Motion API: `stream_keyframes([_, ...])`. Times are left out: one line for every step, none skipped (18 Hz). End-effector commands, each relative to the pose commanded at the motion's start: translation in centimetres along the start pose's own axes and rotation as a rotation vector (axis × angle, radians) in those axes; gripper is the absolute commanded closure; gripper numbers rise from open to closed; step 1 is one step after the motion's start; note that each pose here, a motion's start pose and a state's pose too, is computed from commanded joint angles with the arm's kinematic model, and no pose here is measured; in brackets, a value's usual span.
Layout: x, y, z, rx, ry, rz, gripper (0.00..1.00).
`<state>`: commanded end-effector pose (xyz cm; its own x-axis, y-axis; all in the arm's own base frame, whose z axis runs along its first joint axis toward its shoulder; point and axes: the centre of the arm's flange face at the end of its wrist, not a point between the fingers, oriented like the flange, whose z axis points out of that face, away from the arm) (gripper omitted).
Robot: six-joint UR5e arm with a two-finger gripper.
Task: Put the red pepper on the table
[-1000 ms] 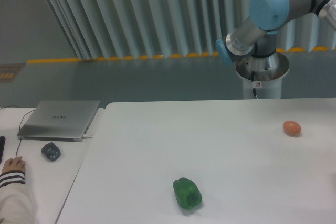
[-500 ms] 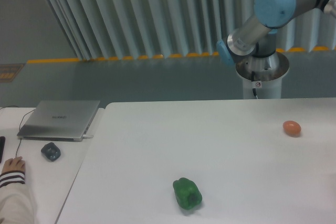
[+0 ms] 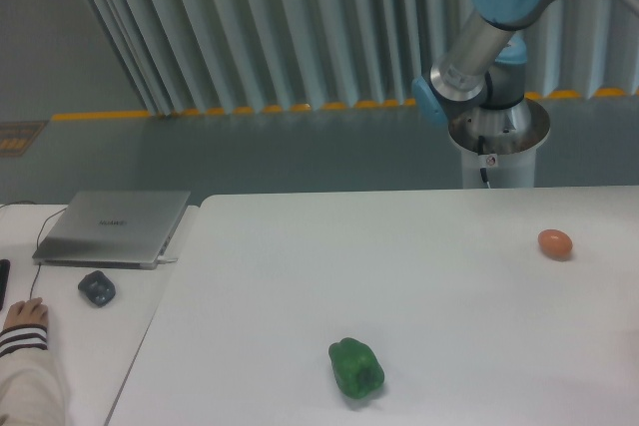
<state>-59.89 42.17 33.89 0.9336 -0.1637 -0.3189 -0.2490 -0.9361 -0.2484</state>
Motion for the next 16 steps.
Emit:
stream_keyframes([0.8, -0.3, 0.2, -0.002, 0.014, 0.039, 0.00])
stream_keyframes([1.1, -0.6, 0.2, -0.004, 0.021, 0.060, 0.00])
stream_keyframes([1.8, -1.0, 0.5, -0.003, 0.032, 0.070, 0.00])
stream_keyframes([1.9, -1.3, 0.6, -0.004, 0.035, 0.076, 0.00])
stream_keyframes([1.9, -1.3, 0.7, -0.002, 0.037, 0.080, 0.00])
stream_keyframes([1.9, -1.1, 0.7, -0.004, 0.037, 0.085, 0.00])
stream_keyframes([1.8, -0.9, 0.7, -0.003, 0.036, 0.087, 0.00])
stream_keyframes([1.6, -1.0, 0.5, -0.002, 0.034, 0.088, 0.00])
stream_keyframes([1.6, -0.7, 0.7, -0.005, 0.041, 0.089, 0.00])
stream_keyframes([1.7, -0.6, 1.0, -0.007, 0.048, 0.101, 0.00])
stream_keyframes([1.9, -0.4, 1.2, -0.009, 0.058, 0.130, 0.00])
stream_keyframes([2.0, -0.1, 1.4, -0.012, 0.068, 0.163, 0.00])
stream_keyframes([1.9, 0.9, 1.7, -0.017, 0.094, 0.176, 0.00])
stream_keyframes([1.7, 1.3, 1.5, -0.019, 0.103, 0.188, 0.00])
stream_keyframes([1.7, 1.7, 1.7, -0.022, 0.123, 0.209, 0.00])
stream_keyframes([1.8, 1.8, 1.8, -0.022, 0.136, 0.240, 0.00])
